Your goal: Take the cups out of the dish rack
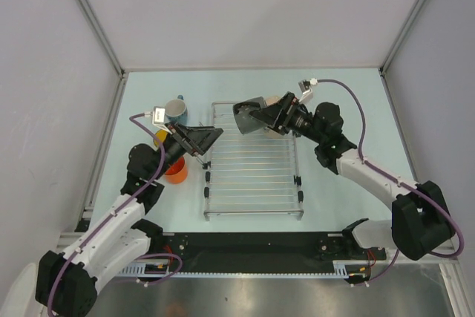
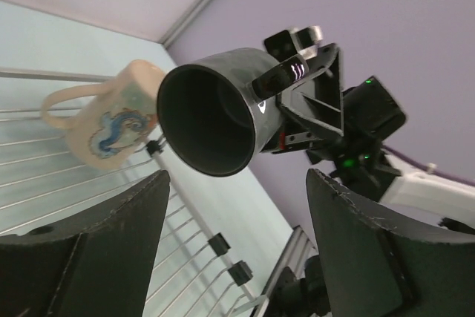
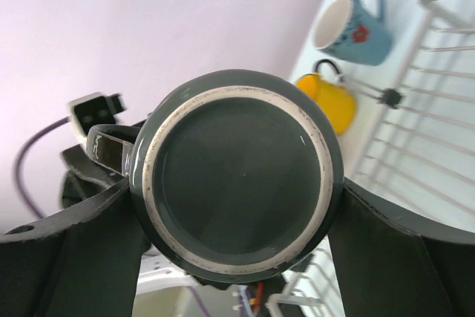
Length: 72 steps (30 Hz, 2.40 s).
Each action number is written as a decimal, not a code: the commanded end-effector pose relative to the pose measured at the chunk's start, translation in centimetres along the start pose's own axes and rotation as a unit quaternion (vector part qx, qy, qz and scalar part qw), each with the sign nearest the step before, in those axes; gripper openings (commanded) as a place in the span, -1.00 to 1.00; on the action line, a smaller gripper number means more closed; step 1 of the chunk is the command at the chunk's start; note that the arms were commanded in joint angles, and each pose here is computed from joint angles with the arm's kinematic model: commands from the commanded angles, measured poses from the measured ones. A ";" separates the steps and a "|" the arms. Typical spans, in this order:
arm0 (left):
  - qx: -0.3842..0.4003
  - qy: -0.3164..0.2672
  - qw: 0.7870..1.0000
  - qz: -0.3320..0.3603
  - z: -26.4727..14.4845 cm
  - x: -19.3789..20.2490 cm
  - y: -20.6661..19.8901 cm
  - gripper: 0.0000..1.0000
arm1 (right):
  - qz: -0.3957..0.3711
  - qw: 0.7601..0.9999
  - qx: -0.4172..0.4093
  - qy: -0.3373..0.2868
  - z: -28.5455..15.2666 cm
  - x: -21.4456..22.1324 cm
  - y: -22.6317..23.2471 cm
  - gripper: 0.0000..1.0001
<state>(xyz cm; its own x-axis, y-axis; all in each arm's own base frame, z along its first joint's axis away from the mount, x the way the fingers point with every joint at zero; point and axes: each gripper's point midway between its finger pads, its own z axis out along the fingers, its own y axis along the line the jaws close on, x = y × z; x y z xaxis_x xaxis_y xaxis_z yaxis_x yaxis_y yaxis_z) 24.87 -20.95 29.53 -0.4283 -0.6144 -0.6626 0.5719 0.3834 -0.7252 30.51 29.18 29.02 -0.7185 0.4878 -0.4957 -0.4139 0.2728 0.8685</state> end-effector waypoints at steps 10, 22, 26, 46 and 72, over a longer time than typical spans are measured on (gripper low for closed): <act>0.113 0.005 0.994 -0.002 0.7 0.3 -4.7 0.58 | 0.019 0.976 -0.212 -0.034 -1.4 -1.2 8.1 -1.00; 0.117 0.017 0.993 0.026 2.4 1.0 -6.2 0.58 | 0.020 0.976 -0.218 -0.012 0.0 0.5 8.7 -1.00; 0.114 0.009 0.993 0.039 2.6 0.4 -6.4 0.58 | 0.021 0.977 -0.214 -0.008 0.1 0.9 8.4 -1.00; 0.135 0.065 0.988 0.030 3.7 4.1 -6.8 -0.51 | 0.029 0.971 -0.238 0.009 1.2 2.3 9.8 -1.00; 0.006 0.049 0.995 0.083 3.0 0.6 -5.5 -0.99 | -0.031 0.988 -0.151 0.013 -0.1 1.5 8.2 0.99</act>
<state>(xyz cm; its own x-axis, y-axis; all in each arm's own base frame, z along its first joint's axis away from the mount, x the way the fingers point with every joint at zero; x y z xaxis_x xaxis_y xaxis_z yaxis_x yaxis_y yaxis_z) 22.02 -27.30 32.48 -0.4509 -0.4299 -0.7822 0.7039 0.3676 -0.6078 25.21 33.76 31.54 -0.8248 0.3902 -0.4092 -0.4475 -0.0081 0.8942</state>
